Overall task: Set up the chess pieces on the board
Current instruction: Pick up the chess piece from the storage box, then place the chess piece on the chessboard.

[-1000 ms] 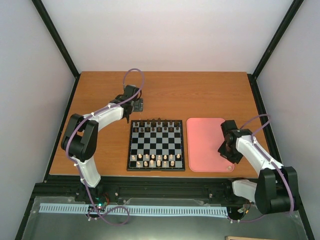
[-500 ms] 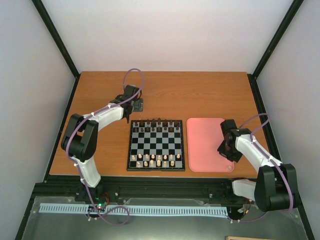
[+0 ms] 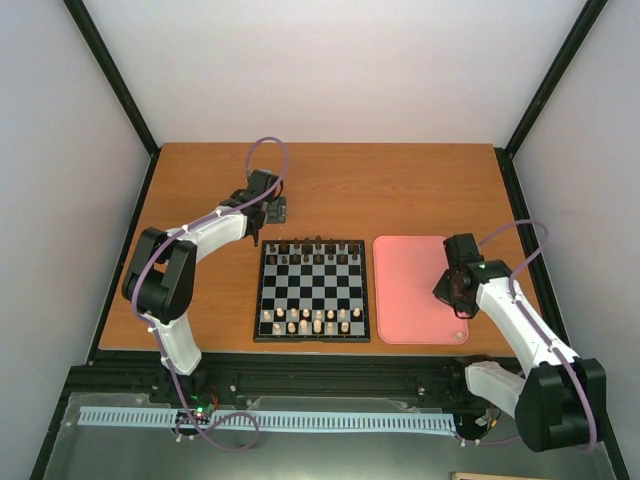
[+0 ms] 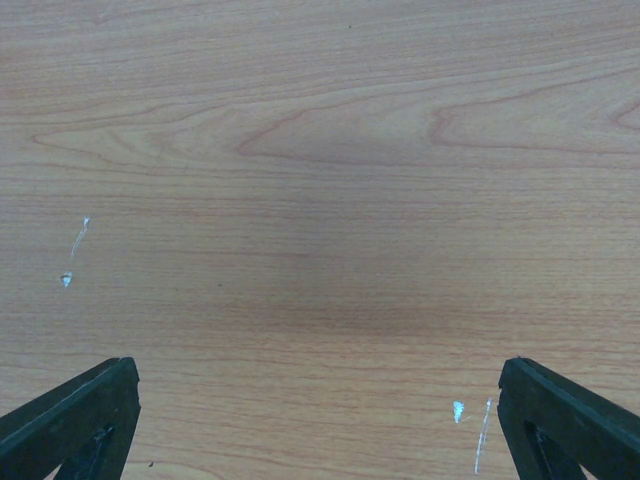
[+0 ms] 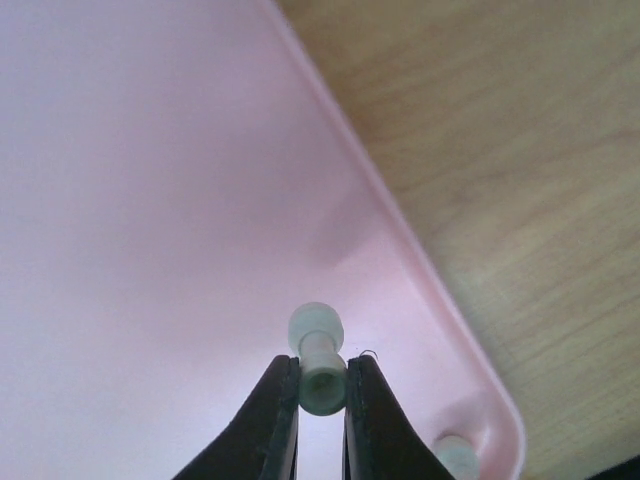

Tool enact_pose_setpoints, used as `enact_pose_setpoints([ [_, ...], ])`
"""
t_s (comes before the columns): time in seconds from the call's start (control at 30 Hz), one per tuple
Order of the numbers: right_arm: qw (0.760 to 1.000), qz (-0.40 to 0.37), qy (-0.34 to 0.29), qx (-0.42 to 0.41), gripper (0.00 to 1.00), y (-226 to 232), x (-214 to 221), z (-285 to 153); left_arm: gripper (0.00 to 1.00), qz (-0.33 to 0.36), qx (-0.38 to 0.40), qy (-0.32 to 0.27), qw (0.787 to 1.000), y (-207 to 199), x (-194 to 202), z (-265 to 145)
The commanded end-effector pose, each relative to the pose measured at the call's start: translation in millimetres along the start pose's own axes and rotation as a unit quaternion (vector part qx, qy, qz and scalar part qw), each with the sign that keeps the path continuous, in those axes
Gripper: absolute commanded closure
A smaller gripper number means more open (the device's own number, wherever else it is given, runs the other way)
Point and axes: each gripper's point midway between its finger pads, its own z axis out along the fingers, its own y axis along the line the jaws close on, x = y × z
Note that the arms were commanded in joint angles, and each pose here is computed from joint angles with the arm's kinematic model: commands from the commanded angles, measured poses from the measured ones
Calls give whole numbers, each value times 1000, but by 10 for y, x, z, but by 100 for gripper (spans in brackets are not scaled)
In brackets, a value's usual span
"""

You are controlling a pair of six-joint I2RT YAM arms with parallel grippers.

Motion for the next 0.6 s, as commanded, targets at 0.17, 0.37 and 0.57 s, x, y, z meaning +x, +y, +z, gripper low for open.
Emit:
enact_pose_setpoints([
  [0.17,973,-171,-94,-127,97,1140,-36,-843,0,-4,-7,-23,1000,62,-209,-86],
  [0.37,921,-331,-89,-184,97,2064,494,-1184,0,-4,-3,-21,1000,56,-198,-101],
  [0.57,851,-477,-68,-207,97,2786,1263,-1446,0,-4,-1,-19,1000,48,-194,-102],
])
